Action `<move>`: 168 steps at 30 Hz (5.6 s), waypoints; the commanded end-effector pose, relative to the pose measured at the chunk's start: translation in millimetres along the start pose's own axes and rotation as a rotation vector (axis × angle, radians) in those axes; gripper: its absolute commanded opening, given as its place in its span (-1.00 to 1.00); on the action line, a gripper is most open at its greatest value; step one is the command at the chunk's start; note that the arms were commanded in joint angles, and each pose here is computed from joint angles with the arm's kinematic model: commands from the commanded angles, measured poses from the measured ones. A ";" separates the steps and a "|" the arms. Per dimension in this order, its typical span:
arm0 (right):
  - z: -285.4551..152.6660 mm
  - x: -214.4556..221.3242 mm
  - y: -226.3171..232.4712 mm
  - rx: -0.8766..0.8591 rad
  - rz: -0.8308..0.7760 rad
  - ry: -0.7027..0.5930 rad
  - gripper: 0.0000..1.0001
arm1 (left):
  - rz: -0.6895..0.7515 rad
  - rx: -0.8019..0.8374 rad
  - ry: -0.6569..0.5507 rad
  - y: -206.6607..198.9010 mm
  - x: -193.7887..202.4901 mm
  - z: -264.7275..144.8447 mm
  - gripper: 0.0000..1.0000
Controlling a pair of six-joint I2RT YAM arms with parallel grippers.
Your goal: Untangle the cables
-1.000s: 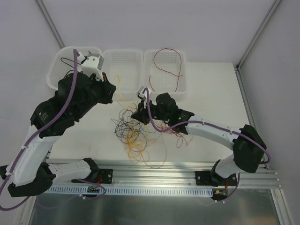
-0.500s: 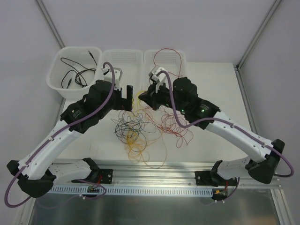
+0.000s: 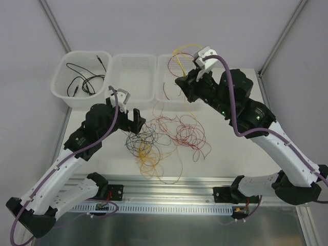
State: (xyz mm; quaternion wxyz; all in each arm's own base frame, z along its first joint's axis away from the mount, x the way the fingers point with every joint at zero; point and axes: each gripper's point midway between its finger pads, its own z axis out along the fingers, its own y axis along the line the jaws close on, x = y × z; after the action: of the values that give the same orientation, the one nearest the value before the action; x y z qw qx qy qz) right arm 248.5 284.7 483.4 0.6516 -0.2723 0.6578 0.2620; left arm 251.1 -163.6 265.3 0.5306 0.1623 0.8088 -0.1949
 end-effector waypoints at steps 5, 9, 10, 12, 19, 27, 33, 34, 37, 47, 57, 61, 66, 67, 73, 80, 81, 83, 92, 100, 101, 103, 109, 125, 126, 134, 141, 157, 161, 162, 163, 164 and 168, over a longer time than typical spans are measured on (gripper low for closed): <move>11.3 80.2 5.4 0.007 0.052 0.240 -0.99 | 0.077 0.261 -0.195 -43.7 -33.7 -18.5 0.98; 17.0 99.8 20.5 -0.049 0.116 0.291 -0.99 | 0.092 0.359 -0.193 -59.7 -30.4 -18.3 0.98; 18.4 101.0 24.8 -0.058 0.149 0.295 -0.99 | 0.097 0.378 -0.195 -62.7 -30.0 -17.9 0.98; 22.3 106.3 35.1 -0.097 0.190 0.314 -0.99 | 0.116 0.446 -0.207 -73.3 -27.9 -18.9 0.98; 31.1 110.3 69.4 -0.219 0.386 0.324 -0.99 | 0.179 0.527 -0.295 -83.6 -23.4 -18.7 0.98; 31.7 106.5 117.4 -0.380 0.509 0.328 -0.99 | 0.198 0.502 -0.365 -79.0 -24.3 -18.4 0.96; 33.7 104.4 136.3 -0.432 0.549 0.318 -0.99 | 0.200 0.490 -0.382 -76.6 -24.5 -16.7 0.85; 33.3 104.7 137.6 -0.435 0.548 0.319 -0.99 | 0.200 0.484 -0.387 -75.7 -25.5 -16.8 0.79; 33.3 106.1 139.1 -0.438 0.549 0.320 -0.99 | 0.197 0.479 -0.385 -75.1 -24.7 -16.3 0.28; 26.6 135.5 107.6 -0.278 0.466 0.357 -0.59 | 0.190 0.415 -0.383 -64.8 -27.5 -15.4 -1.00; -23.8 136.0 70.6 -0.173 0.337 0.358 0.68 | 0.169 0.163 -0.341 -27.1 -64.2 8.8 -1.00; -52.7 147.5 39.5 -0.047 0.286 0.351 0.84 | 0.210 -0.011 -0.365 0.3 -105.5 22.3 -1.00; -88.8 168.5 13.5 0.045 0.250 0.356 0.96 | 0.216 -0.161 -0.357 37.1 -158.0 57.2 -1.00; -98.5 166.1 6.4 0.067 0.247 0.332 0.98 | 0.206 -0.192 -0.357 49.7 -164.3 62.6 -1.00; -131.6 200.3 -23.0 0.193 0.185 0.387 0.99 | 0.164 -0.305 -0.308 107.2 -190.2 130.5 -1.00; -156.9 231.3 -37.3 0.245 0.155 0.416 0.99 | 0.100 -0.382 -0.174 184.8 -151.2 221.3 -1.00; -159.1 231.5 -38.2 0.245 0.157 0.409 0.99 | 0.077 -0.388 -0.163 192.2 -144.5 229.5 -1.00; -161.0 236.3 -38.0 0.244 0.151 0.421 0.99 | 0.052 -0.394 -0.123 207.2 -124.8 251.2 -1.00; -158.5 254.8 -38.0 0.268 0.146 0.489 0.99 | 0.020 -0.455 -0.073 229.0 -99.9 257.8 -0.02; -153.4 265.8 -30.2 0.274 0.173 0.584 0.99 | -0.138 -0.268 -0.105 159.5 -112.2 179.9 0.98; -152.1 267.5 -28.0 0.269 0.178 0.596 0.99 | -0.159 -0.239 -0.067 144.8 -100.1 172.7 0.98; -146.5 274.6 -18.7 0.242 0.200 0.635 0.99 | -0.211 -0.181 0.015 120.4 -67.2 159.1 0.98; -125.2 297.6 -0.6 0.216 0.243 0.722 0.99 | -0.303 -0.052 0.232 46.0 10.3 92.6 0.98; -62.7 343.6 48.1 0.105 0.363 0.818 0.99 | -0.273 0.016 0.590 3.2 142.1 55.5 0.98; -56.1 339.0 56.8 0.057 0.361 0.800 0.96 | -0.272 0.017 0.590 3.0 142.0 55.0 0.98; -32.4 339.5 115.3 -0.181 0.183 0.812 0.90 | -0.256 -0.020 0.594 10.4 143.1 54.4 0.98; -9.1 367.6 144.4 -0.279 0.141 0.856 0.89 | -0.255 -0.165 0.551 39.4 137.7 50.4 0.98; 13.3 416.0 151.0 -0.157 0.029 0.903 -0.66 | -0.418 -0.181 0.569 64.0 138.2 56.2 0.98; 8.2 380.4 135.0 -0.120 -0.002 0.848 -0.99 | -0.415 -0.176 0.566 63.4 137.0 55.7 0.98; 6.6 365.7 131.4 -0.112 -0.005 0.822 -0.99 | -0.415 -0.172 0.565 62.3 136.3 55.5 0.98; 8.0 332.6 126.2 -0.114 -0.014 0.752 -0.99 | -0.413 -0.168 0.565 61.9 136.6 55.6 0.98; 2.4 315.7 113.6 -0.078 -0.035 0.735 -0.99 | -0.414 -0.165 0.566 61.4 136.6 55.6 0.98; -12.8 225.5 72.9 0.012 -0.059 0.577 -0.99 | -0.415 -0.157 0.562 60.1 135.3 56.3 0.98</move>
State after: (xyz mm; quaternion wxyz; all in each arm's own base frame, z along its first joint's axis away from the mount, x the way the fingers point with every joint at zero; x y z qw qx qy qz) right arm 162.4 353.2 156.6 0.3408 -0.3936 0.8398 0.1540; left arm 267.6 -123.8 99.8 0.2406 -0.0032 0.9563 -0.1664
